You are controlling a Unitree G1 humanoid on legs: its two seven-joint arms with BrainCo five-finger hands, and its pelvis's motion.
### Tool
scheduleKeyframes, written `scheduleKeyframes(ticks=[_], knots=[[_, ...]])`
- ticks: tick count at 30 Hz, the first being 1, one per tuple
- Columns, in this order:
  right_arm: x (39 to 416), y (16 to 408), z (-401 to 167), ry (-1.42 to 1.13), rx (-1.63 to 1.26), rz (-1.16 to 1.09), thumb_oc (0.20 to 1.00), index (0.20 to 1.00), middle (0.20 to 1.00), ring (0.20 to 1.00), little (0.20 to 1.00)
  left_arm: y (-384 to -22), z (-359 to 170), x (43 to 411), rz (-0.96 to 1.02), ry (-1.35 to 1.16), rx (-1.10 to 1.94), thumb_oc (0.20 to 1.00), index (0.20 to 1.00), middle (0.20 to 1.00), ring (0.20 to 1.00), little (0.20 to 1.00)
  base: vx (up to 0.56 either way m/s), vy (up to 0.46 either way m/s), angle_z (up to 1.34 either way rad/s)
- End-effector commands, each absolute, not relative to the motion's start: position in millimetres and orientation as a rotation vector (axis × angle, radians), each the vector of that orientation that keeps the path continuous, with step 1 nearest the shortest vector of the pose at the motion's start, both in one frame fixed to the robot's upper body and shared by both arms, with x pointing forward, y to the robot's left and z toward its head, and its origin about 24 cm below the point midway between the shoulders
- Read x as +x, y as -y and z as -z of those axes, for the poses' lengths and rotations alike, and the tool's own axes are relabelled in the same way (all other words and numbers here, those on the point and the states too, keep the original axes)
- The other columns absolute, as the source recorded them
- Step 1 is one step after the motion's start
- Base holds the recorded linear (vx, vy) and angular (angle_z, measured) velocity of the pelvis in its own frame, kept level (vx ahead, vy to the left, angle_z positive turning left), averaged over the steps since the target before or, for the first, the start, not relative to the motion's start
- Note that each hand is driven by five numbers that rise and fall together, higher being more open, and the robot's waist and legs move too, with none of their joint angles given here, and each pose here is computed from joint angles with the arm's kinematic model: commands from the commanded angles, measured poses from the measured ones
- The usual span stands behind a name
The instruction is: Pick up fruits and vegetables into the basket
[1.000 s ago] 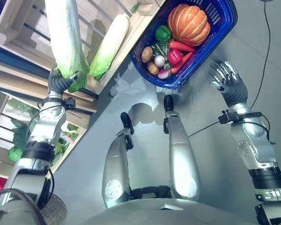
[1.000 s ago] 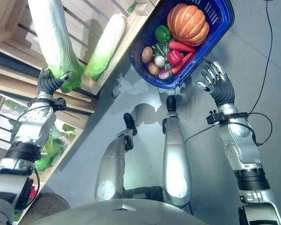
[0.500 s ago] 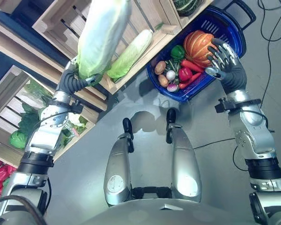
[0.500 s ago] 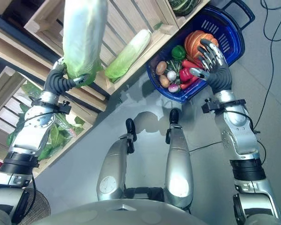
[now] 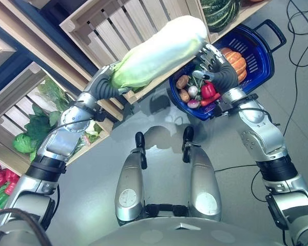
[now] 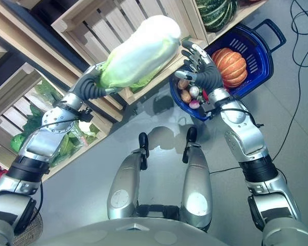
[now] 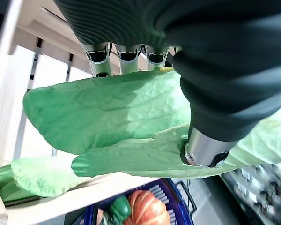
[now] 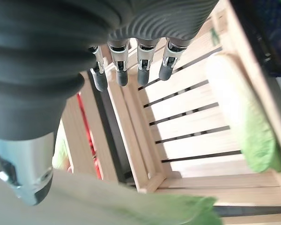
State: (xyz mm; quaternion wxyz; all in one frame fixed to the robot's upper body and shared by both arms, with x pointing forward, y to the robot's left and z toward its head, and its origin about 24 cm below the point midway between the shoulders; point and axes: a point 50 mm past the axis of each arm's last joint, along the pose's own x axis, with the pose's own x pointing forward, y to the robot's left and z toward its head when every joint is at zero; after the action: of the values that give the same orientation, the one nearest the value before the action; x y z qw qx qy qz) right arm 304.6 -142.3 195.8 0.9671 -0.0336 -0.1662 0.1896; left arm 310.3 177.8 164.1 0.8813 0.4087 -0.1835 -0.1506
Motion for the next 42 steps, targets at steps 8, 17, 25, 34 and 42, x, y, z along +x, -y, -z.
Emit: scheduleKeyframes(ticks=[8, 17, 25, 34, 42], knots=[[306, 106, -210, 0.352, 0.030, -0.418, 1.000, 1.000, 1.000, 1.000, 1.000, -149, -166, 307, 0.484, 0.317, 1.022, 0.200, 0.200, 0.200, 0.200, 0.200, 0.01, 0.007, 0.02], [314, 93, -205, 0.323, 0.128, -0.351, 1.000, 1.000, 1.000, 1.000, 1.000, -139, -154, 312, 0.486, 0.241, 1.070, 0.200, 0.200, 0.200, 0.200, 0.200, 0.01, 0.003, 0.02], [322, 72, -180, 0.109, 0.315, -0.442, 1.000, 1.000, 1.000, 1.000, 1.000, -131, -157, 315, 0.412, 0.351, 1.180, 0.200, 0.200, 0.200, 0.200, 0.200, 0.00, 0.004, 0.02], [321, 46, -163, -0.034, 0.738, -0.641, 0.200, 0.200, 0.200, 0.200, 0.200, -117, -144, 316, 0.441, 0.380, 1.287, 0.200, 0.200, 0.200, 0.200, 0.200, 0.02, -0.031, 0.05], [318, 56, -183, 0.174, 0.670, -0.629, 0.200, 0.200, 0.200, 0.200, 0.200, -116, -125, 316, 0.574, 0.156, 1.079, 1.000, 1.000, 1.000, 1.000, 1.000, -0.02, -0.021, 0.08]])
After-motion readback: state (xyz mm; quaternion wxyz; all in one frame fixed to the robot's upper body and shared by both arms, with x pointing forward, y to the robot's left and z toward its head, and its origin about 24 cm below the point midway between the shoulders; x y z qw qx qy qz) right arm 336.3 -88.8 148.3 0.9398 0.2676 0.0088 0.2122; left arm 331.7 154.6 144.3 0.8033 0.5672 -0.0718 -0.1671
